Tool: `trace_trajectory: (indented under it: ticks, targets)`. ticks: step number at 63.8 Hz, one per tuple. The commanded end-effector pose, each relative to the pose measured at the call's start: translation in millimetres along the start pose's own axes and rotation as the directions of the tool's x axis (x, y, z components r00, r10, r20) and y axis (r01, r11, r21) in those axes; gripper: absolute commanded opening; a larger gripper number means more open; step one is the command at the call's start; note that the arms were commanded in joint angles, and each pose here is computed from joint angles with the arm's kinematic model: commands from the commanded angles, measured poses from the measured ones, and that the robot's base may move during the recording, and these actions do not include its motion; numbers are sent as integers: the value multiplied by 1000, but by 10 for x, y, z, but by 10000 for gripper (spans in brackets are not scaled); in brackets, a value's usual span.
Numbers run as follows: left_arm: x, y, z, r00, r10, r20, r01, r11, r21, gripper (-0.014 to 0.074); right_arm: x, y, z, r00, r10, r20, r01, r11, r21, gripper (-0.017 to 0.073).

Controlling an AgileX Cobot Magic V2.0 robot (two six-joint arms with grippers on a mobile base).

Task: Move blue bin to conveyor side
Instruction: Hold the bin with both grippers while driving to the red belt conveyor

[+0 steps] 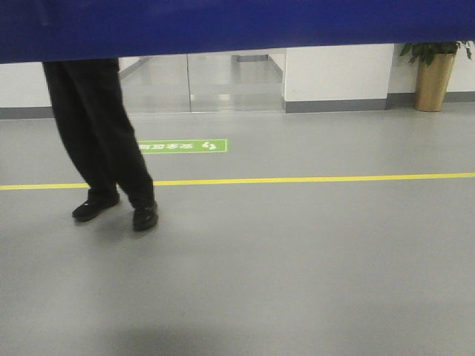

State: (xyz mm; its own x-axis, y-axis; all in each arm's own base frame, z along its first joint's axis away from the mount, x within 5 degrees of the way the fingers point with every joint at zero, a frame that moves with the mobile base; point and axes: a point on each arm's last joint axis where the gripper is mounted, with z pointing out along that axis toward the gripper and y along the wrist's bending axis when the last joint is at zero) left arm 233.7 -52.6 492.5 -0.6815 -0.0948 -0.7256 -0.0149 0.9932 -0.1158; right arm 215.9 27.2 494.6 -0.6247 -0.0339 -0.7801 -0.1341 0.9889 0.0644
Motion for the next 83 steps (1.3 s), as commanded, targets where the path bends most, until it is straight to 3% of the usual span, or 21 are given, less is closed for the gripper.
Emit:
trace_trajectory:
  ticks: [1, 83]
  targets:
    - [-67, -13, -127, 994, 6, 106, -8, 1000, 27, -18, -102, -7, -136, 990, -15, 138, 13, 1000, 14, -89]
    - [-71, -1, -127, 994, 11, 110, -12, 1000, 13, -18, -104, -5, -136, 990, -14, 140, 13, 1000, 12, -89]
